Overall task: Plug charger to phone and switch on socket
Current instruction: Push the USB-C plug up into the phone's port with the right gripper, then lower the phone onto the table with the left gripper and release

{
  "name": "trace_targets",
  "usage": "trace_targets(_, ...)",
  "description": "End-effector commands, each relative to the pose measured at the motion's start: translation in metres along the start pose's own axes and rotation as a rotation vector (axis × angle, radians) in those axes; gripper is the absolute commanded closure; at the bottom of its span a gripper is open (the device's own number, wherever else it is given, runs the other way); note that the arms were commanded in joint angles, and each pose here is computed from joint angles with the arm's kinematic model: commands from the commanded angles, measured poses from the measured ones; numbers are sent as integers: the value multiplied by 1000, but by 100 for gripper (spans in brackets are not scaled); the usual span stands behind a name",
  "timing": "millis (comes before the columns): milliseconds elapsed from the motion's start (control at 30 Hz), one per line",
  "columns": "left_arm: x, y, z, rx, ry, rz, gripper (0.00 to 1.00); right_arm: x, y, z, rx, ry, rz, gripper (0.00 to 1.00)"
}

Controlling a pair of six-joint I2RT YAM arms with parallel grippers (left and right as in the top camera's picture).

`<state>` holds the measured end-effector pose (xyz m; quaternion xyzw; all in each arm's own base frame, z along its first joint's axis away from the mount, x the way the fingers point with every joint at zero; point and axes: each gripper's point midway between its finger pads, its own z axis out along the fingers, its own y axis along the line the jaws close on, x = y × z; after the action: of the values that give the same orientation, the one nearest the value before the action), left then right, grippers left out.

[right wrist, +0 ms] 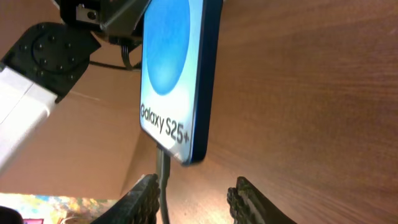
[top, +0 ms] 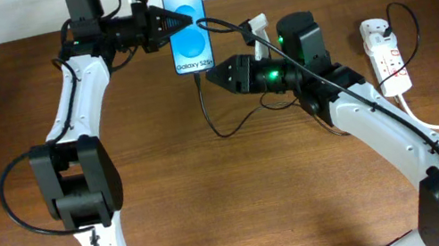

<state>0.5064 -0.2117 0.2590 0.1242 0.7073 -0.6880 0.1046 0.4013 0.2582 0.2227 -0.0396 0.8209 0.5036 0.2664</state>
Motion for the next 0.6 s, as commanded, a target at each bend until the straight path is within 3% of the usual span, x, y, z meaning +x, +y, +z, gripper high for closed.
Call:
trace_targets(0, 9, 17, -1, 30, 25, 47, 100, 2, 4, -5, -8, 27, -44, 53)
trace_targets(167, 30, 75, 6, -13, 26, -74, 100, 13, -72, -35, 282, 51, 80, 44)
trace_targets(267, 58, 125, 17, -289, 40, -150, 100, 12, -90, -48, 344, 46, 104, 43)
trace_targets(400, 113, 174, 15, -667, 187, -230, 100, 15, -96, -50, 373, 59, 93, 42)
trace_targets(500, 125, 196, 7, -864, 237, -207, 100, 18, -96, -51, 377, 69, 100, 42)
trace_targets(567, 125, 202, 0, -916, 239, -202, 100, 20, -98, -51, 387, 72, 106, 42)
